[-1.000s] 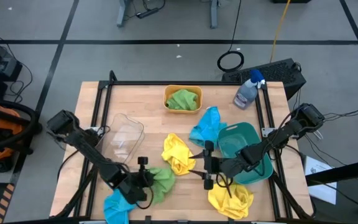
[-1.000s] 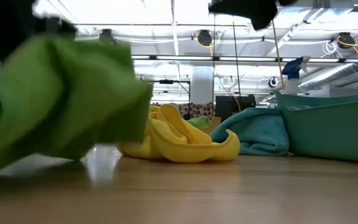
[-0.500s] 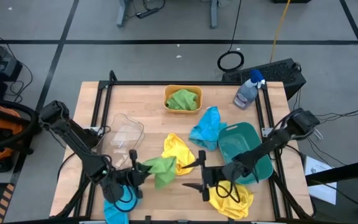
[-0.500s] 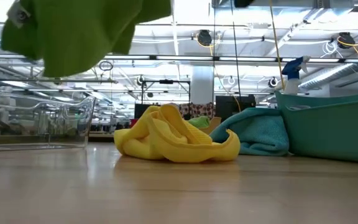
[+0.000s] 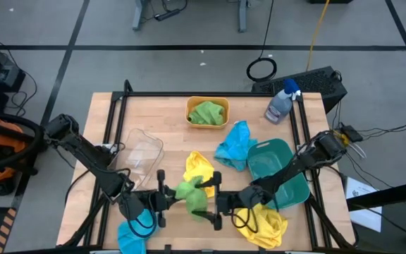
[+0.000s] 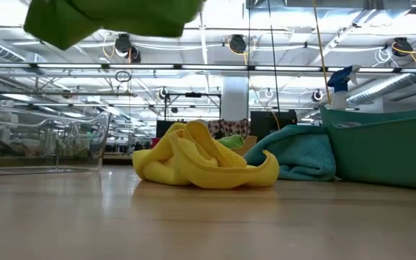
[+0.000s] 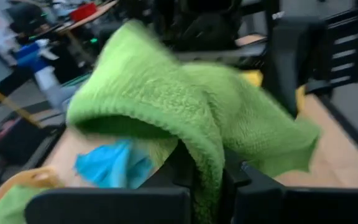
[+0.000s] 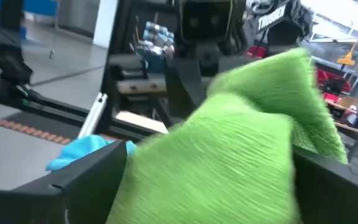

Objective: Sort microfiber towel by color & place in baskets
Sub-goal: Put the green microfiber cloth into the orange bin

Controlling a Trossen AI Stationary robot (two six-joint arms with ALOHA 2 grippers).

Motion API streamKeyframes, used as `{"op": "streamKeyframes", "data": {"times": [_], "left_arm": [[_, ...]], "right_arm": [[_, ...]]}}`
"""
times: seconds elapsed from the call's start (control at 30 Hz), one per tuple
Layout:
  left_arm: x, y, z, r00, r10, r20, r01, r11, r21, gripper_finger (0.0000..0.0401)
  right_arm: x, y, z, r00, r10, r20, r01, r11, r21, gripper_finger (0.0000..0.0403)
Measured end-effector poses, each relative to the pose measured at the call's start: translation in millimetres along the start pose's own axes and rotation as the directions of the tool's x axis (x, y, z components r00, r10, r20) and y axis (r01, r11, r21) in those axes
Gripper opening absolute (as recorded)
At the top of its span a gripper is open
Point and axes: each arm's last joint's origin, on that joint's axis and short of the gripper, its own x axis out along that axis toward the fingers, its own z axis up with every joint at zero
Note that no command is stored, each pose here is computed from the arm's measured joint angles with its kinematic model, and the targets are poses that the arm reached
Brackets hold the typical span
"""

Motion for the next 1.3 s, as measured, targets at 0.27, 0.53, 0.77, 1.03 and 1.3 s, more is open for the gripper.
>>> {"op": "streamKeyframes", "data": {"times": [0.27,0.53,0.77,1.03,1.3], "left_arm": [[0,-3,2,0.995,-0.098,0.019,0.097,0.995,0.035,0.0022],[0,-4,8,0.986,-0.150,0.075,0.145,0.987,0.069,0.0022],[3,0,10,0.985,-0.143,0.094,0.140,0.990,0.034,0.0043],[0,-4,1,0.987,-0.162,0.015,0.163,0.985,-0.060,0.0171],[-14,-16,-4,0.993,-0.115,-0.025,0.112,0.990,-0.080,0.0269]], "right_arm": [[14,0,0,0.999,-0.005,-0.047,0.004,1.000,-0.024,0.0391],[15,-2,-1,0.999,0.001,-0.053,0.000,1.000,0.029,0.0290],[16,-2,-5,0.996,0.012,-0.092,-0.009,1.000,0.024,0.0120],[10,-4,-2,0.986,-0.010,-0.168,0.006,1.000,-0.025,0.0026],[-13,-4,16,0.949,-0.121,-0.290,0.105,0.992,-0.067,0.0038]]}}
